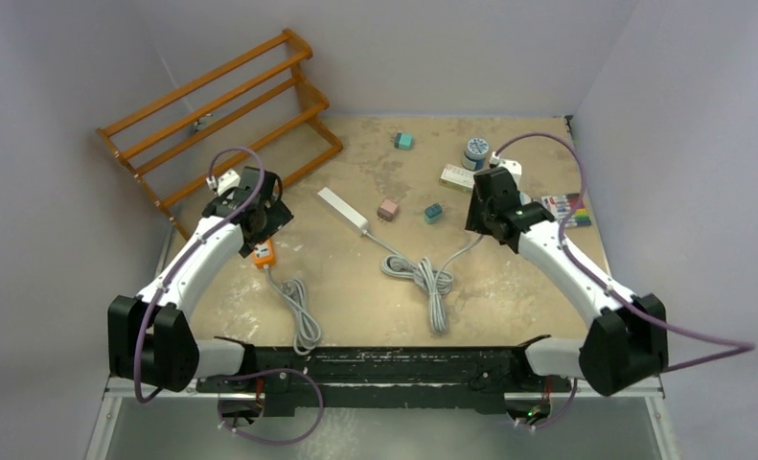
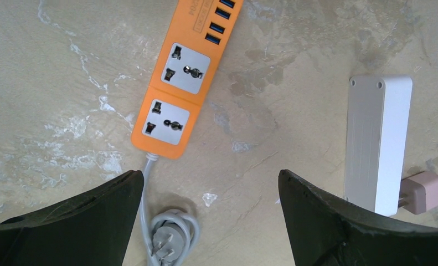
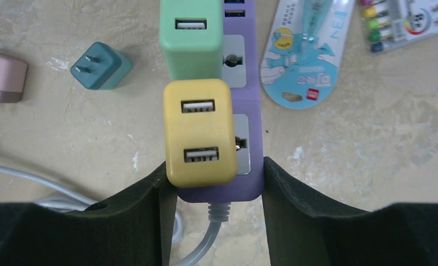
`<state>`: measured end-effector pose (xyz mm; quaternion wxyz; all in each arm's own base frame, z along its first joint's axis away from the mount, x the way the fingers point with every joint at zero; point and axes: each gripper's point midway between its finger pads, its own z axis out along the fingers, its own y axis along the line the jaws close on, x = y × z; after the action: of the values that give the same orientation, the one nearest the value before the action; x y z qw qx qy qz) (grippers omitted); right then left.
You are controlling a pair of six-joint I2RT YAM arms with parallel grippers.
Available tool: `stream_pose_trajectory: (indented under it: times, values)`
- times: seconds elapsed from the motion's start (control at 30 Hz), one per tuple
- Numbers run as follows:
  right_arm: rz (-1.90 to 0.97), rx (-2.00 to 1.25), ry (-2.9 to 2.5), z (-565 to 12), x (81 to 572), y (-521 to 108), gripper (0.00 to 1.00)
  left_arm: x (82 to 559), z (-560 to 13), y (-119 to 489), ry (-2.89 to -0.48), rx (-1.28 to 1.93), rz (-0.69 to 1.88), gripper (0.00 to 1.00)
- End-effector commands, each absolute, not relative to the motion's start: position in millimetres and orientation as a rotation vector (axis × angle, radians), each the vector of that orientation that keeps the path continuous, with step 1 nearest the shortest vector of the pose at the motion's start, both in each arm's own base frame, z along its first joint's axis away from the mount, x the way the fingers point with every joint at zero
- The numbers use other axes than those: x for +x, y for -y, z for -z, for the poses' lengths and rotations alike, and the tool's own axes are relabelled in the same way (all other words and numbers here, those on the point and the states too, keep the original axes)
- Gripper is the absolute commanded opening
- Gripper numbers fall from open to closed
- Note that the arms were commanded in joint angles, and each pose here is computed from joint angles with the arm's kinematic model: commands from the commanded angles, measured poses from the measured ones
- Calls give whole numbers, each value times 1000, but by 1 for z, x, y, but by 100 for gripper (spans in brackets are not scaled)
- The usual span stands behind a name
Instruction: Insert the plug
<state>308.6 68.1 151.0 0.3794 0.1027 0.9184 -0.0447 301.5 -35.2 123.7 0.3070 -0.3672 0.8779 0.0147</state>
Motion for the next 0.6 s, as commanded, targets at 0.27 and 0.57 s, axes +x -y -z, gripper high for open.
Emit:
stream_pose_trajectory:
  times: [0.27, 0.57]
  values:
    - [-110, -42, -2368, -110, 368, -123, 0, 318, -110, 39, -2323, -903, -15, 89]
    - [-29, -69, -2441, -72, 391, -121, 0, 318, -103, 43, -2351, -883, 0, 88]
